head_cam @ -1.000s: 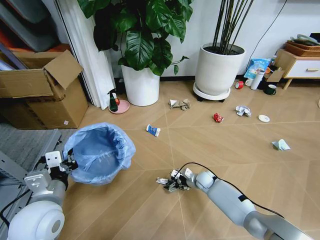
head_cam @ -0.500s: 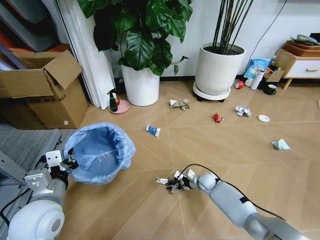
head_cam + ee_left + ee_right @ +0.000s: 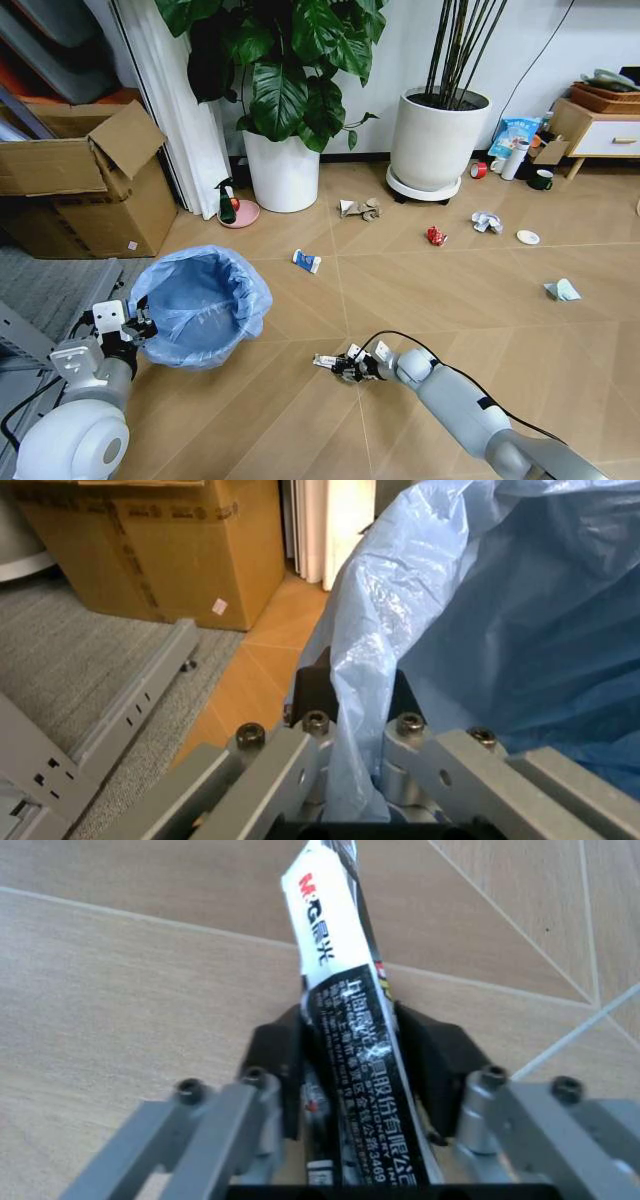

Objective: Pick up the trash bin and place the garbage on the floor into it.

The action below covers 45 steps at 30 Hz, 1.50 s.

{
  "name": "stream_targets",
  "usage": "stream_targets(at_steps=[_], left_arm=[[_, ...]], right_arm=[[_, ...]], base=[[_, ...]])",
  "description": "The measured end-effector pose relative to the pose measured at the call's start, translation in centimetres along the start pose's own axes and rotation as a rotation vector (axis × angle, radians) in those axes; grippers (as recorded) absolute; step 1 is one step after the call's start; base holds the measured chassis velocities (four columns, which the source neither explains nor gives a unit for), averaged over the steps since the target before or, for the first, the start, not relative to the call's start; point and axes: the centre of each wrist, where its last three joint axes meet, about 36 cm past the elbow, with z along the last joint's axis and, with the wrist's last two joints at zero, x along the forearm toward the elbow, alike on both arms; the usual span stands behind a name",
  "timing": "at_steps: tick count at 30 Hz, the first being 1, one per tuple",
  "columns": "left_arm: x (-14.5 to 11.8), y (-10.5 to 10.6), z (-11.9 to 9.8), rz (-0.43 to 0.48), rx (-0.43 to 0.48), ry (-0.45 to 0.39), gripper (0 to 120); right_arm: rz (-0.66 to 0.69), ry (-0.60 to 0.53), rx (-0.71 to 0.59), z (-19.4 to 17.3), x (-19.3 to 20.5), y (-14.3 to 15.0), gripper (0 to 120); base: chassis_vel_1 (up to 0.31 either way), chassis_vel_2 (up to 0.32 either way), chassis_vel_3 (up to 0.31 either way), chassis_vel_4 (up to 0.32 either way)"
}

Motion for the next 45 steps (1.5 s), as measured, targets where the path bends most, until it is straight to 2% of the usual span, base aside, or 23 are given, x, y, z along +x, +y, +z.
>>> stream_targets(at_steps=[3, 5, 9, 16, 18, 20, 23, 25, 28, 29, 33, 34, 36, 37, 38, 41, 42, 43, 45], left_arm=[[0.0, 0.0, 0.0, 0.001, 0.0, 0.0, 0], [0.2, -0.1, 0.0, 0.002, -0.001, 0.0, 0], [0.3, -0.1, -0.1, 0.003, -0.003, -0.001, 0], [0.5, -0.2, -0.2, 0.007, -0.006, -0.004, 0], [0.7, -0.2, -0.2, 0.01, -0.011, -0.002, 0], [0.7, -0.2, -0.2, 0.013, -0.014, 0.001, 0], [0.5, -0.2, -0.1, 0.027, -0.024, 0.014, 0], [0.4, -0.2, -0.1, 0.031, -0.025, 0.018, 0], [0.0, -0.3, 0.0, 0.063, -0.024, 0.058, 0], [0.0, -0.3, 0.0, 0.063, -0.024, 0.058, 0], [-1.4, -0.3, 0.4, 0.115, -0.019, 0.139, 0], [-1.4, -0.3, 0.4, 0.115, -0.019, 0.139, 0], [-2.1, -0.2, 0.5, 0.141, -0.016, 0.177, 0], [-2.8, -0.2, 0.7, 0.167, -0.016, 0.217, 0], [-2.8, -0.2, 0.7, 0.167, -0.016, 0.217, 0], [-4.3, -0.6, 1.3, 0.205, -0.032, 0.264, 0], [-5.0, -0.9, 1.4, 0.223, -0.033, 0.279, 0], [-5.0, -0.9, 1.4, 0.223, -0.033, 0.279, 0], [-6.5, -1.9, 1.0, 0.266, -0.019, 0.306, 0]], right_arm=[[0.0, -0.001, -0.002, 0.1, 0.0, 0.1, 25], [0.002, -0.002, -0.003, 0.4, 0.2, 0.2, 14], [0.009, -0.005, -0.006, 0.5, 0.4, 0.3, 7], [0.052, -0.016, -0.031, 0.5, 1.0, 1.0, 5], [0.135, -0.073, -0.101, -0.5, 2.2, 1.7, 5], [0.16, -0.103, -0.123, -1.1, 3.0, 1.6, 5], [0.227, -0.224, -0.159, -3.8, 6.4, 0.6, 5], [0.237, -0.244, -0.158, -4.3, 7.0, 0.3, 5], [0.306, -0.377, -0.157, -7.5, 11.9, -1.5, 5], [0.306, -0.377, -0.157, -7.5, 11.9, -1.5, 5], [0.341, -0.545, -0.153, -13.5, 16.9, -1.4, 5], [0.341, -0.545, -0.153, -13.5, 16.9, -1.4, 5], [0.328, -0.622, -0.138, -16.8, 18.7, -0.5, 5], [0.303, -0.69, -0.126, -19.7, 20.0, 0.5, 5], [0.303, -0.69, -0.126, -19.7, 20.0, 0.5, 5], [0.228, -0.804, -0.118, -24.9, 21.5, 2.7, 5], [0.197, -0.832, -0.122, -26.5, 21.7, 3.4, 5], [0.197, -0.832, -0.122, -26.5, 21.7, 3.4, 5], [0.121, -0.887, -0.138, -29.9, 21.7, 5.4, 5]], base=[[0.0, 0.0, 0.0, 0.0], [0.0, 0.0, 0.0, 0.0], [0.0, 0.0, 0.0, 0.0], [0.0, 0.0, 0.0, 0.0], [0.0, 0.0, 0.0, 0.0], [0.0, 0.0, 0.0, 0.0], [0.0, 0.0, 0.0, 0.0], [0.0, 0.0, 0.0, 0.0], [0.0, 0.0, 0.0, 0.0], [0.0, 0.0, 0.0, 0.0], [0.0, 0.0, 0.0, 0.0], [0.0, 0.0, 0.0, 0.0], [0.0, 0.0, 0.0, 0.0], [0.0, 0.0, 0.0, 0.0], [0.0, 0.0, 0.0, 0.0], [0.0, 0.0, 0.0, 0.0], [0.0, 0.0, 0.0, 0.0], [0.0, 0.0, 0.0, 0.0], [0.0, 0.0, 0.0, 0.0]])
